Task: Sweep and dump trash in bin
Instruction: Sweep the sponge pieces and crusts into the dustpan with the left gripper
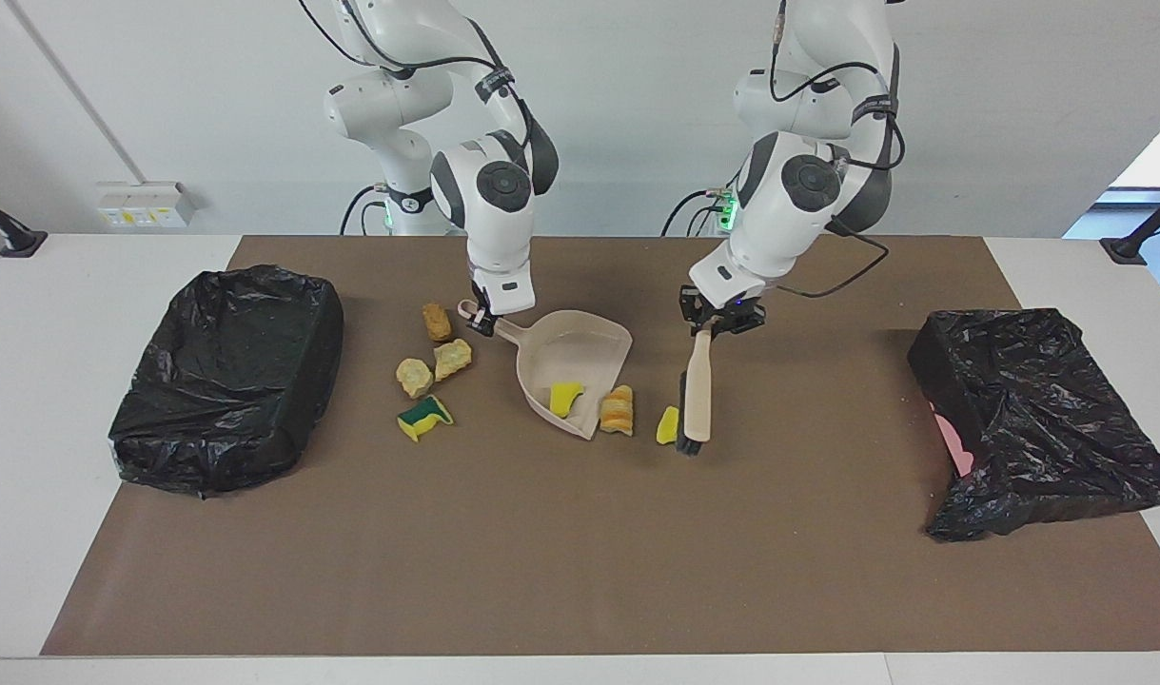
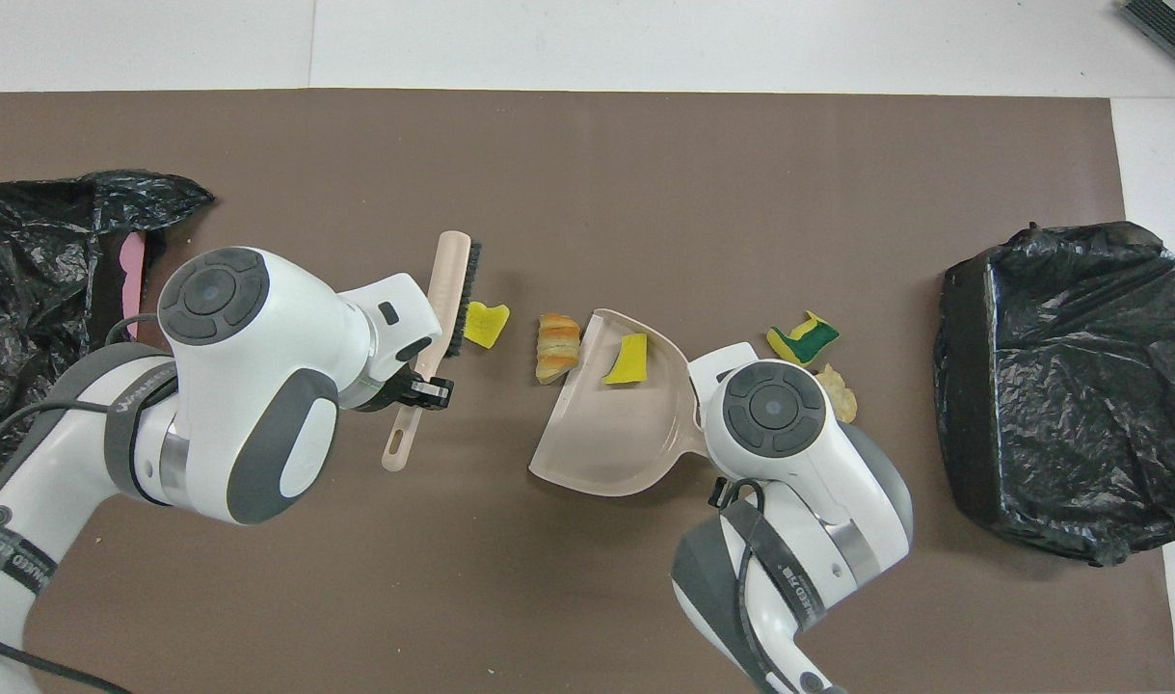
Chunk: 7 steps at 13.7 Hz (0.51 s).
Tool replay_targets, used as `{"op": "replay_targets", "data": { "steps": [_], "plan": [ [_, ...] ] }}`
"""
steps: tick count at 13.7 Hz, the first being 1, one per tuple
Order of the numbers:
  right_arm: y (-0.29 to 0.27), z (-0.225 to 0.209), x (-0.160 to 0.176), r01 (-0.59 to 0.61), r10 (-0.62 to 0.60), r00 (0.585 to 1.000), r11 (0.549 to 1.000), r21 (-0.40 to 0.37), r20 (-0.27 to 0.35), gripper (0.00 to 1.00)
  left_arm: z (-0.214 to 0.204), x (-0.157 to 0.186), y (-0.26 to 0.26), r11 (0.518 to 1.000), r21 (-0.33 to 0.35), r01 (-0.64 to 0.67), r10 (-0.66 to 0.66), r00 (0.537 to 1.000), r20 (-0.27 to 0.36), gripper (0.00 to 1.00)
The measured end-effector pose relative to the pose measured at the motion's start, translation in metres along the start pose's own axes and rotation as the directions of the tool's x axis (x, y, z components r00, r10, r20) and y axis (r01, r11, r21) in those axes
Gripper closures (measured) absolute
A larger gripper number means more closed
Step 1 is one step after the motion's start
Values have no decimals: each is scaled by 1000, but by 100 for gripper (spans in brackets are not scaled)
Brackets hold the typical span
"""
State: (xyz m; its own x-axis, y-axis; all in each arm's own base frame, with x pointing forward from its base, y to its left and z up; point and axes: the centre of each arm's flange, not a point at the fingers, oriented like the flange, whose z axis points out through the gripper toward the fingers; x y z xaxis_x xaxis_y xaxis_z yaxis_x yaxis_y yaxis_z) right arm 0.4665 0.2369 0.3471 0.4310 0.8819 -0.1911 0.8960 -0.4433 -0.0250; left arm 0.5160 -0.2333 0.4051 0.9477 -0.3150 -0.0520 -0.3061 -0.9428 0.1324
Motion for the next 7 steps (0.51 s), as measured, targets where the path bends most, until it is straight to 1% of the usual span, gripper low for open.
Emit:
{"op": "replay_targets", "data": {
  "steps": [2, 3, 5, 7],
  "plan": [
    [0, 0, 0, 0, 0, 1000, 1000, 0, 0, 67, 14, 6, -23, 994, 91, -54, 53, 998, 15, 74],
    [0, 0, 0, -1, 1, 1000, 1000, 0, 0, 67, 22, 9, -32, 990, 114, -86, 83, 996, 31, 74],
    [0, 0, 0, -1, 1, 1000, 1000, 0, 0, 67, 37, 10, -42, 983, 121, -137, 130, 989, 66, 74],
    [0, 0, 0, -1, 1, 1000, 1000, 0, 1, 67, 48, 8, -39, 979, 116, -167, 157, 983, 93, 74]
  ]
}}
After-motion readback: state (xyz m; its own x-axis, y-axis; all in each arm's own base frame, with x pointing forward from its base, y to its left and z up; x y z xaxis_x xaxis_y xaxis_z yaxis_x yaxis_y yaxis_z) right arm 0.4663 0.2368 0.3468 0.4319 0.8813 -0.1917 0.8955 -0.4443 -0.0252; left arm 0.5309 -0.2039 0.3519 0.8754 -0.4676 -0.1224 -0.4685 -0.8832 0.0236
